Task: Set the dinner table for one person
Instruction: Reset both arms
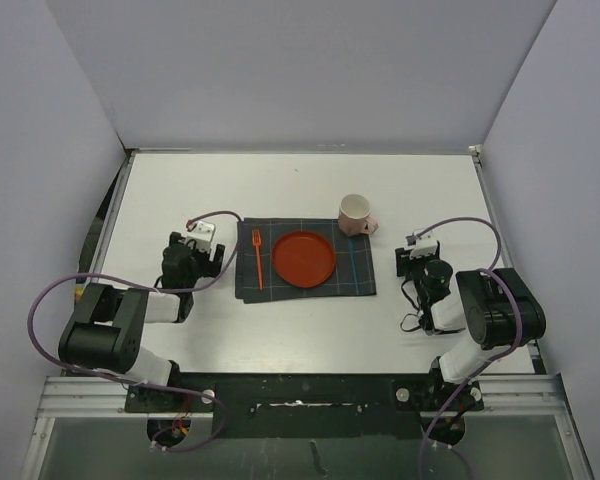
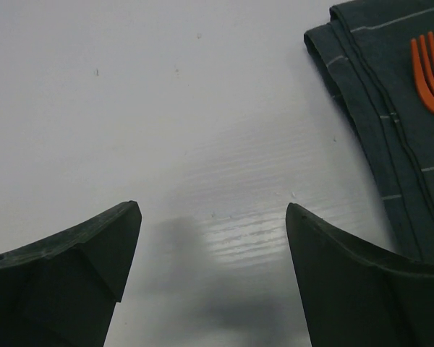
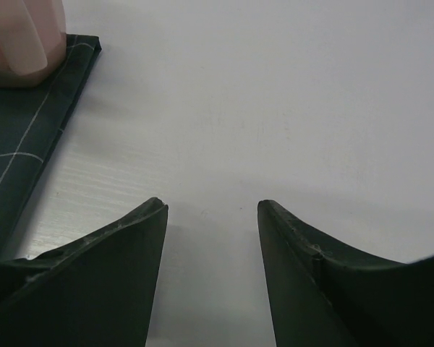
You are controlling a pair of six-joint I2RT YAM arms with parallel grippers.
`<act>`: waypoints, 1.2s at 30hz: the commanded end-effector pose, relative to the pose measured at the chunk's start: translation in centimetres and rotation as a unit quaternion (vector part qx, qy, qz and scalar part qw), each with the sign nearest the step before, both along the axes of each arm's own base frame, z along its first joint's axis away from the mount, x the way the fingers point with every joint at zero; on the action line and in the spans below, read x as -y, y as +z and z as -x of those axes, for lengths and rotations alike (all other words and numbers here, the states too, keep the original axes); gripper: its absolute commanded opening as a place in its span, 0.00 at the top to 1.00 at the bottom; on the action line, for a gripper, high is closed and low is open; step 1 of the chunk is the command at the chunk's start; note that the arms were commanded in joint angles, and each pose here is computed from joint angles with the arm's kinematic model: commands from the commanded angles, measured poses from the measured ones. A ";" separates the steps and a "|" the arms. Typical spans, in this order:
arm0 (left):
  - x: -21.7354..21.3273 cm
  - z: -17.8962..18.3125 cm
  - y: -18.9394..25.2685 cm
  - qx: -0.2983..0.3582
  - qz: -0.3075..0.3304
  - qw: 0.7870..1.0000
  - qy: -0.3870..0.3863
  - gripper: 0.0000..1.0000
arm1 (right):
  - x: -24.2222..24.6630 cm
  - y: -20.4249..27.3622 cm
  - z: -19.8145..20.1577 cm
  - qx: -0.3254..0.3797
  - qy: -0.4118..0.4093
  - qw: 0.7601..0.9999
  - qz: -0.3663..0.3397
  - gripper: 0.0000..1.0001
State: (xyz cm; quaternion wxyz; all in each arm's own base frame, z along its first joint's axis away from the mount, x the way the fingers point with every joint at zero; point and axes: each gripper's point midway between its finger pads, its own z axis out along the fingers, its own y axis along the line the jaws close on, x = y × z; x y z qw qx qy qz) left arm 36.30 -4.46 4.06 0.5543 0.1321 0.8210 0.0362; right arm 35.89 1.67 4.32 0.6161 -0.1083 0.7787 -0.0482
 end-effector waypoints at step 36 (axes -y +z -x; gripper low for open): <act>-3.8 -2.8 1.3 0.047 0.106 0.991 0.065 0.02 | 1.2 0.9 -3.2 -0.023 -0.035 0.999 -0.011 0.38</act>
